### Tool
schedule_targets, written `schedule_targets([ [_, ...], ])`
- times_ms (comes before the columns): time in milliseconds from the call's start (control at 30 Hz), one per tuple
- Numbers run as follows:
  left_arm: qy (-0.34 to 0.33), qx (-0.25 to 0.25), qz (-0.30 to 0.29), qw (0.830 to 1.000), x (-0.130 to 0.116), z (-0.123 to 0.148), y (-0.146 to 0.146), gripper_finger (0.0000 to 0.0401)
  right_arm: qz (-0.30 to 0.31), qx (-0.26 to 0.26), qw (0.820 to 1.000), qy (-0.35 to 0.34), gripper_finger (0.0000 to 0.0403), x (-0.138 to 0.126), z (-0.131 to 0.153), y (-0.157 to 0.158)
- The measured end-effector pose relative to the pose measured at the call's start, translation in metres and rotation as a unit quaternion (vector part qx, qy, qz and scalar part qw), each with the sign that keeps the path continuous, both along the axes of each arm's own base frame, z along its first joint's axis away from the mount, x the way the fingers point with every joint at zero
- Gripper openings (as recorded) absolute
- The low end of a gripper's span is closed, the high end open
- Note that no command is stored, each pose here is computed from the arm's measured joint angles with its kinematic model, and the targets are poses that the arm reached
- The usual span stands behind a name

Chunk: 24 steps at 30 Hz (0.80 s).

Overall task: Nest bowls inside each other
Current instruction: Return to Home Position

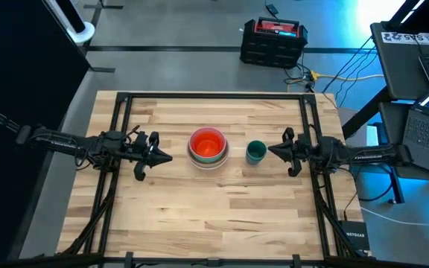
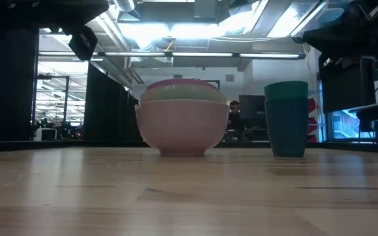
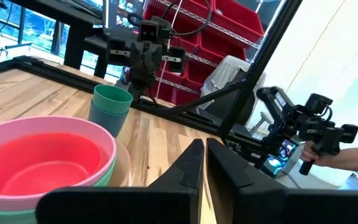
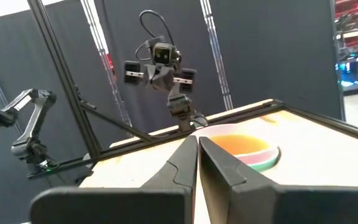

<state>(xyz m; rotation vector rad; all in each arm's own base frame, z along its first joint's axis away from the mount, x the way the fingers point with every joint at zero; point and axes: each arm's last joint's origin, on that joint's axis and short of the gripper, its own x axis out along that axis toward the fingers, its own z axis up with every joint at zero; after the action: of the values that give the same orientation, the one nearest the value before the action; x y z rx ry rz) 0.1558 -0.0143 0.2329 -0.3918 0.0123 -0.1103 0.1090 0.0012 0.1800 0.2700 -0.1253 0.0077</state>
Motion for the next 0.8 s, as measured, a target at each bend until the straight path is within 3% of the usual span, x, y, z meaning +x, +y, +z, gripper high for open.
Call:
schedule_targets([
  [333, -0.003, -0.001, 0.001, 1.0, 0.0, 0.001, 0.0, 0.0, -0.017, 0.005, 0.999, 0.051, 0.0, -0.011, -0.012, -0.001],
  [800, -0.004, 0.004, 0.016, 1.0, 0.0, 0.001, 0.001, 0.0, 0.001, -0.032, 0.998, 0.061, 0.0, -0.011, -0.014, 0.0],
])
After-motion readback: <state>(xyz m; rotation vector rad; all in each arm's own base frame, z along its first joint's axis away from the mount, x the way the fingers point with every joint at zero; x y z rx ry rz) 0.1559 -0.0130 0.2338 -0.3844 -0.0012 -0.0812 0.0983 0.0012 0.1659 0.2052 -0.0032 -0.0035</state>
